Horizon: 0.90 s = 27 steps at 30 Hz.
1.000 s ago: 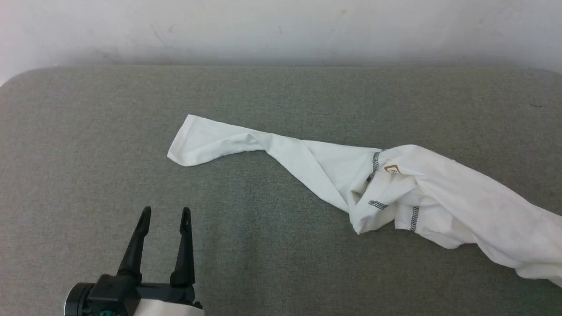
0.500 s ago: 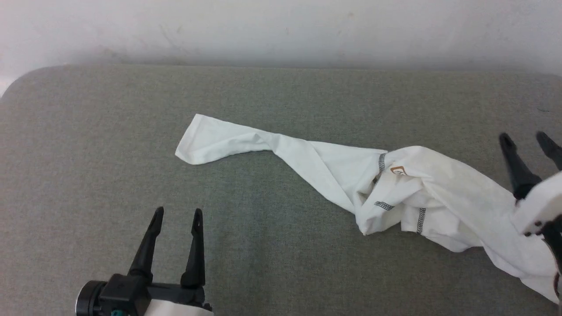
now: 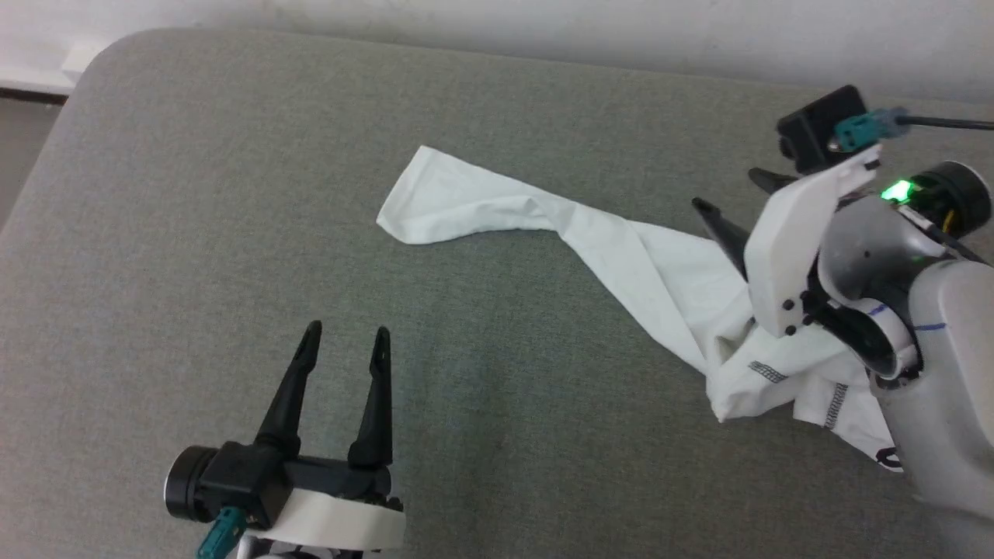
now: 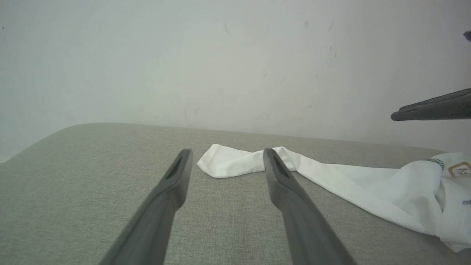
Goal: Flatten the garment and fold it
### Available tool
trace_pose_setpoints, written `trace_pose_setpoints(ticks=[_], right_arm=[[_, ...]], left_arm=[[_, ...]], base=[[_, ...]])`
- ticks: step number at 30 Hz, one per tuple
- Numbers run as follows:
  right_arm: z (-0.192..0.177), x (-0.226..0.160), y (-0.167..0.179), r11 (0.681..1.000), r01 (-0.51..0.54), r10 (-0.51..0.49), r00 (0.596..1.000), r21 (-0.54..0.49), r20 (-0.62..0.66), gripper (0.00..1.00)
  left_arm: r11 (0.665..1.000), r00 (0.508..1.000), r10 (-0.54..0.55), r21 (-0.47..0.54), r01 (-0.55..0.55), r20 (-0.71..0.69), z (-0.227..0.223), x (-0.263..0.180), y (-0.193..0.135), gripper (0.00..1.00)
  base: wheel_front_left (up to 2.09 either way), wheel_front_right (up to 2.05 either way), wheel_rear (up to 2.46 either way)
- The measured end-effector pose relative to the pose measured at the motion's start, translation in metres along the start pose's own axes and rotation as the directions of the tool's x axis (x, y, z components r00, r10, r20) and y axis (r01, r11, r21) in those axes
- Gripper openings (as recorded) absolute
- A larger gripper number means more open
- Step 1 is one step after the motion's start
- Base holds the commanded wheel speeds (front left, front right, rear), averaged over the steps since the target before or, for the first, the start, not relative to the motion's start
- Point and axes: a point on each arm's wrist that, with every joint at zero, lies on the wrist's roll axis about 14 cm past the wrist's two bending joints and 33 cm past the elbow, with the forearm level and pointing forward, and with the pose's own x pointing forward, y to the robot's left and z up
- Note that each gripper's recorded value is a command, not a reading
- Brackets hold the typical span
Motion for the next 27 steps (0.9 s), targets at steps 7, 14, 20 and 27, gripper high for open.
trace_pose_setpoints(ticks=[7, 14, 20, 27], right_arm=[[-0.05, 0.053, 0.032, 0.985, -0.141, 0.108, 0.955, -0.102, -0.277, 1.0], [-0.094, 0.087, 0.046, 0.972, -0.205, 0.139, 0.892, -0.112, -0.43, 1.0], [-0.093, 0.11, 0.048, 0.974, -0.211, 0.158, 0.9, -0.088, -0.406, 0.0], [-0.052, 0.113, 0.037, 0.988, -0.155, 0.154, 0.965, 0.012, -0.213, 0.0]], left_arm=[[1.0, 0.999, 0.027, -0.01, -0.028, -0.027, -0.008, 0.004, 0.007, 1.0], [0.999, 0.997, 0.048, -0.017, -0.049, -0.053, -0.015, 0.005, 0.01, 1.0], [0.998, 0.994, 0.069, -0.007, -0.07, -0.087, -0.025, 0.007, 0.014, 1.0], [0.998, 0.995, 0.063, -0.003, -0.064, -0.081, -0.025, 0.01, 0.013, 1.0]], base=[[0.0, 0.0, 0.0], [0.0, 0.0, 0.0], [0.0, 0.0, 0.0], [0.0, 0.0, 0.0]])
